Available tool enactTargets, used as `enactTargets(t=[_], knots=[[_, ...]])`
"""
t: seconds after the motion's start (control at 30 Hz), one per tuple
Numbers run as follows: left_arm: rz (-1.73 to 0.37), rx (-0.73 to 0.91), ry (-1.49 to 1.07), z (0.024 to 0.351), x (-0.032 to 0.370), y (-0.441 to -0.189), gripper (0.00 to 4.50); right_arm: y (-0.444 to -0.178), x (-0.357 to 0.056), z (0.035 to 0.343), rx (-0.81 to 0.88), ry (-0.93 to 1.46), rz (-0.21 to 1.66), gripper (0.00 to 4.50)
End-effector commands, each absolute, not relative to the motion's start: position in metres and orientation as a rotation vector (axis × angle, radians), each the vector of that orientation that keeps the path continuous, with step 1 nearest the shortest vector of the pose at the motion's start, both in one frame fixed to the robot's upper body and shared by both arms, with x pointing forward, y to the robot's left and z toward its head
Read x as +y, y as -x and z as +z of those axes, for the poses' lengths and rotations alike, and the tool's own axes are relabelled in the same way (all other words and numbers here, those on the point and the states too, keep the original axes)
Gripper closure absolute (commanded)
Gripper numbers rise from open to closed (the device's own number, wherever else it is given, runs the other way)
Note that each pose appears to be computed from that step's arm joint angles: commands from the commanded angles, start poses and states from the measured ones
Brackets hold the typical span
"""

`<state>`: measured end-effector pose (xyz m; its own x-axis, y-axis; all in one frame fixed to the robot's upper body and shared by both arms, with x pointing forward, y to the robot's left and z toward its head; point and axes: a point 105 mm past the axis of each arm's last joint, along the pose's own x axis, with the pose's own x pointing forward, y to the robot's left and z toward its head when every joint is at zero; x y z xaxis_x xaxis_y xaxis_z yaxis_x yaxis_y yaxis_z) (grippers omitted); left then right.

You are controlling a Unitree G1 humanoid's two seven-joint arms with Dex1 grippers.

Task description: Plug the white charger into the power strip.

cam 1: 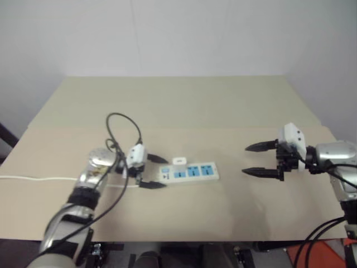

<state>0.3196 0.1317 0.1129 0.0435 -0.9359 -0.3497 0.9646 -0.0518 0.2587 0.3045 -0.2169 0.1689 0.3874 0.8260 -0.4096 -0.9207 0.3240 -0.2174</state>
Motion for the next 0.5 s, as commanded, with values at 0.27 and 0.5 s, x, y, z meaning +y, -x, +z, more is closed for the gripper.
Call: enactTargets(t=[0.27,0.5], knots=[[-1.289,0.209,-0.71,0.178,0.247,-0.297,0.04,-0.296,-0.267,0.186,0.193,0.478,0.962,0.0],[-1.224,0.141,-0.667,0.192,0.249,-0.301,0.04,-0.289,-0.277,0.181,0.175,0.459,0.868,0.0]])
